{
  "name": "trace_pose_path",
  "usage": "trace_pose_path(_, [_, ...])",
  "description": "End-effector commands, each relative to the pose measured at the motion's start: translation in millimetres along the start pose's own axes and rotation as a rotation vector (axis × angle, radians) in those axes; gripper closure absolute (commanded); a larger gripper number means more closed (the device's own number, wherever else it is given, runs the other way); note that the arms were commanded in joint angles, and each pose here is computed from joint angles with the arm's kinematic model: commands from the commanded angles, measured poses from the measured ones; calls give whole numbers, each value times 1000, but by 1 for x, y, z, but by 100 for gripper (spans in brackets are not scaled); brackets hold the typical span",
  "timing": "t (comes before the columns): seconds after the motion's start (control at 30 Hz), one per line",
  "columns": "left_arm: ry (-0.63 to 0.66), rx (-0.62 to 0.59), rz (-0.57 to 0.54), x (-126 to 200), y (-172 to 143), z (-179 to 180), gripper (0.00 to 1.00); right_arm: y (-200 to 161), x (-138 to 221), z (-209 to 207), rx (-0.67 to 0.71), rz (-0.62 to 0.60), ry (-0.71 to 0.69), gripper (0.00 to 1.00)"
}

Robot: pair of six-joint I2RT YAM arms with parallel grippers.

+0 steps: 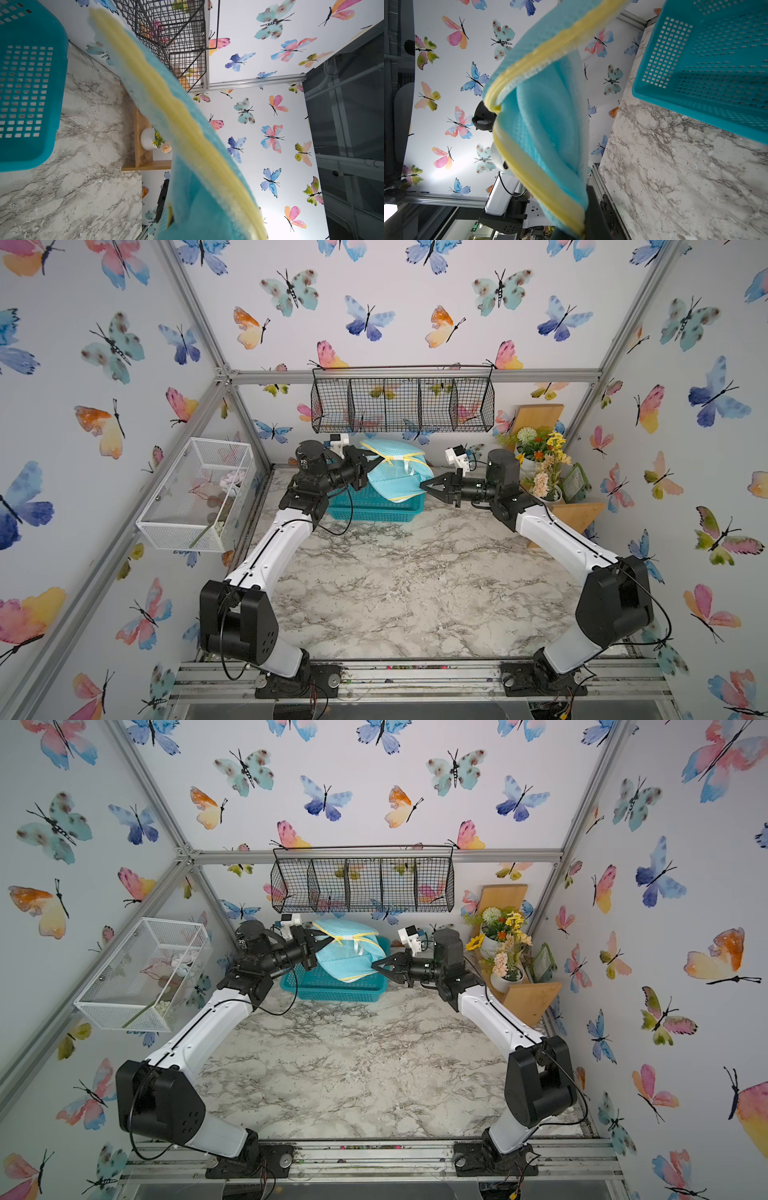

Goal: Turn the laundry bag inside out
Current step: Turn over the laundry bag.

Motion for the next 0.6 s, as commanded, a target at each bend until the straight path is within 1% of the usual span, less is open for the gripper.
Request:
trace_pose_path(0.0, [-234,-163,-200,38,17,-73,100,-37,12,-17,-120,167,29,98])
trace_pose_path(0.13, [-211,-174,-216,37,20,-71,100,-41,17,-5,-107,196,58,97])
trace_pose_path(0.2, [-211,-171,-221,37,21,-70,100,-45,19,-5,-108,210,44,97])
trace_pose_path(0.37, [-241,-165,-226,39,21,-79,100,-70,27,-40,-179,262,-156,97])
trace_pose_path(0.4, [-239,-173,-222,38,21,-81,100,-69,27,-42,-185,261,-156,95])
trace_pose_path(0.43, [-232,-177,-218,38,21,-82,100,-64,26,-40,-185,243,-142,90])
trace_pose_path(0.47, [-229,-178,-209,37,20,-82,100,-55,24,-34,-170,214,-116,90])
trace_pose_path(0.5, [-229,-171,-198,36,19,-81,100,-47,22,-29,-165,187,-96,90])
trace_pose_path(0.53, [-236,-160,-191,36,19,-79,100,-42,21,-28,-149,172,-108,92])
trace_pose_path(0.57, [-247,-147,-199,37,20,-77,100,-42,21,-32,-145,185,-150,95])
Point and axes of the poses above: each gripper's point midway between its finger pads, its own x axis back along the fingers, its own z axis along the line the jaws close on, y = z × x, the point moved 7 cm from there along x, back along the fingers, and after that the axes turned 11 degrees about x, right-handed, at the moved point
